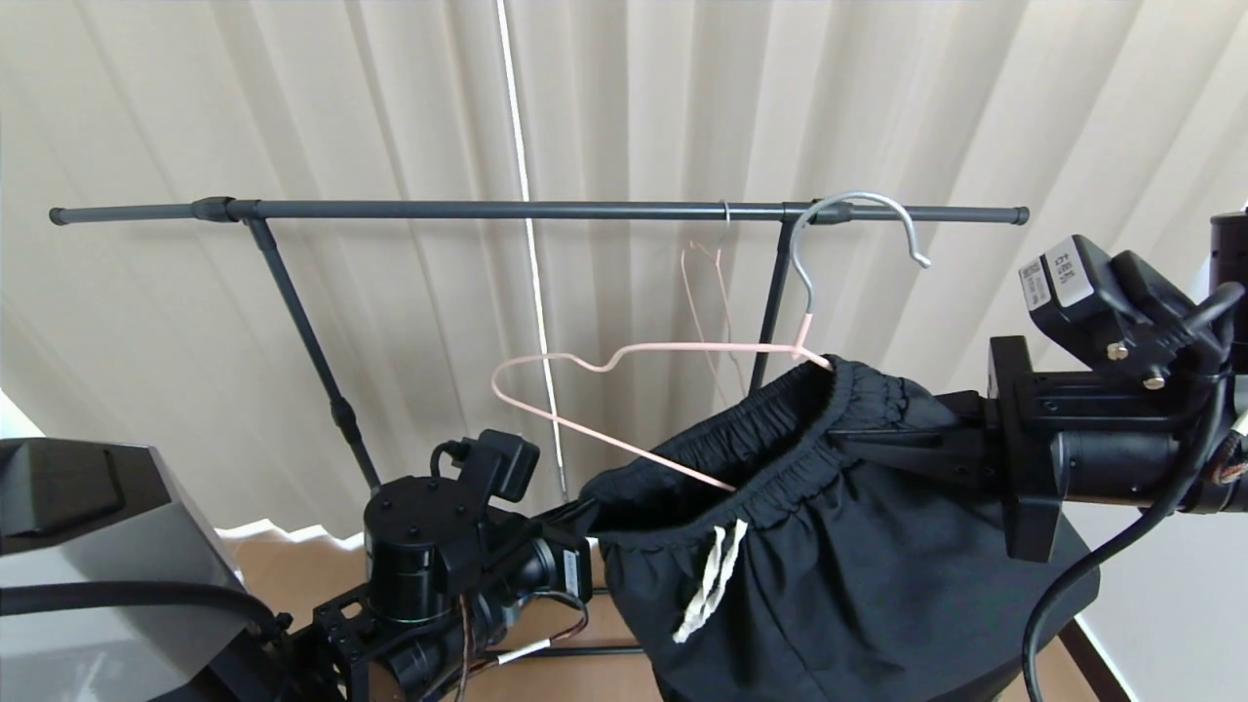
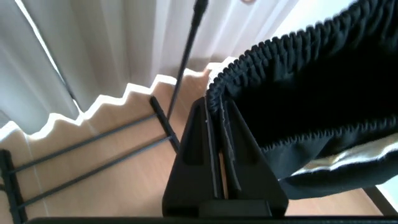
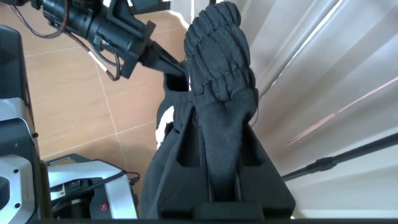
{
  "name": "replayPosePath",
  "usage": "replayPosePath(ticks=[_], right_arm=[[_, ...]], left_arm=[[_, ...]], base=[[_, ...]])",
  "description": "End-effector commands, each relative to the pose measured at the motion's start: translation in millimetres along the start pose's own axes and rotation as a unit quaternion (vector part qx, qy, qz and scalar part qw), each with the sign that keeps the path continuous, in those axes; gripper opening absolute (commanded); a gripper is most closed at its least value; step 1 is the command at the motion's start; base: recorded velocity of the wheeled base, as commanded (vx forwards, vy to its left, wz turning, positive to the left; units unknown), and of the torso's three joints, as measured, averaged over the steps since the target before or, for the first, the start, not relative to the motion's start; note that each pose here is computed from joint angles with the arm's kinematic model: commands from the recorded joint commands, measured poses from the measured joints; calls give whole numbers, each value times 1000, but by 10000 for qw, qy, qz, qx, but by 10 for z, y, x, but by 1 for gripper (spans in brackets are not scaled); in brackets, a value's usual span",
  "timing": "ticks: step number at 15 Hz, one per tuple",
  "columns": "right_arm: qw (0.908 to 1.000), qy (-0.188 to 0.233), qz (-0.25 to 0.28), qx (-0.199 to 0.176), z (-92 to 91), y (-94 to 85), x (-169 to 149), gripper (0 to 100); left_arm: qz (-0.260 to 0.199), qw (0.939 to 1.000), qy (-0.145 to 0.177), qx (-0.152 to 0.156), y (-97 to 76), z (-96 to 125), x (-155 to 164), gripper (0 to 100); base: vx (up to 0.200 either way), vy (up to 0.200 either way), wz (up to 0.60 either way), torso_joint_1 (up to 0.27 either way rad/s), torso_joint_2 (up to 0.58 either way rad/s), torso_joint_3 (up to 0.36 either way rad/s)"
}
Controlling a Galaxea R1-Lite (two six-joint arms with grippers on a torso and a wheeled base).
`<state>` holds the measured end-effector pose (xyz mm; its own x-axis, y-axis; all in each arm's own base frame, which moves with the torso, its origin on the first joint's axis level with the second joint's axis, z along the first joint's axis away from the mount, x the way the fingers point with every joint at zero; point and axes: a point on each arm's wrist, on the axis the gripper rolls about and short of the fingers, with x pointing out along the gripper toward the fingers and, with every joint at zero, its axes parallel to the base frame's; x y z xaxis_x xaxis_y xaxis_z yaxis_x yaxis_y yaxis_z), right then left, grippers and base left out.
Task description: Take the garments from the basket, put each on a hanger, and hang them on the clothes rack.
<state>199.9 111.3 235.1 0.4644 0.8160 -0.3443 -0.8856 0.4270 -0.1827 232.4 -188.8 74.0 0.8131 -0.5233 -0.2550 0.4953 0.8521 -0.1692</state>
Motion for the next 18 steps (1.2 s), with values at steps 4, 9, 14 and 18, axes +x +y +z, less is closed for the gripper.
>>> replayPosePath(ticks=[4, 9, 14, 18], right_arm=[[9998, 132, -64, 106, -100, -69, 75, 0], [9995, 271, -83, 169, -183, -115, 119, 0], [9981, 558, -78, -233, -370, -160, 151, 0], [9969, 708, -30, -350, -472, -151, 158, 0]], left_arm=[[272, 9990, -357, 78, 110, 121, 12, 0], [600, 9958, -689, -21, 288, 292, 43, 0], [777, 9933, -848, -63, 403, 378, 61, 0], [915, 9909, -978, -89, 487, 454, 34, 0]], base=[[0, 0, 0, 0, 0, 0], [0, 0, 0, 0, 0, 0], [0, 0, 0, 0, 0, 0], [0, 0, 0, 0, 0, 0]])
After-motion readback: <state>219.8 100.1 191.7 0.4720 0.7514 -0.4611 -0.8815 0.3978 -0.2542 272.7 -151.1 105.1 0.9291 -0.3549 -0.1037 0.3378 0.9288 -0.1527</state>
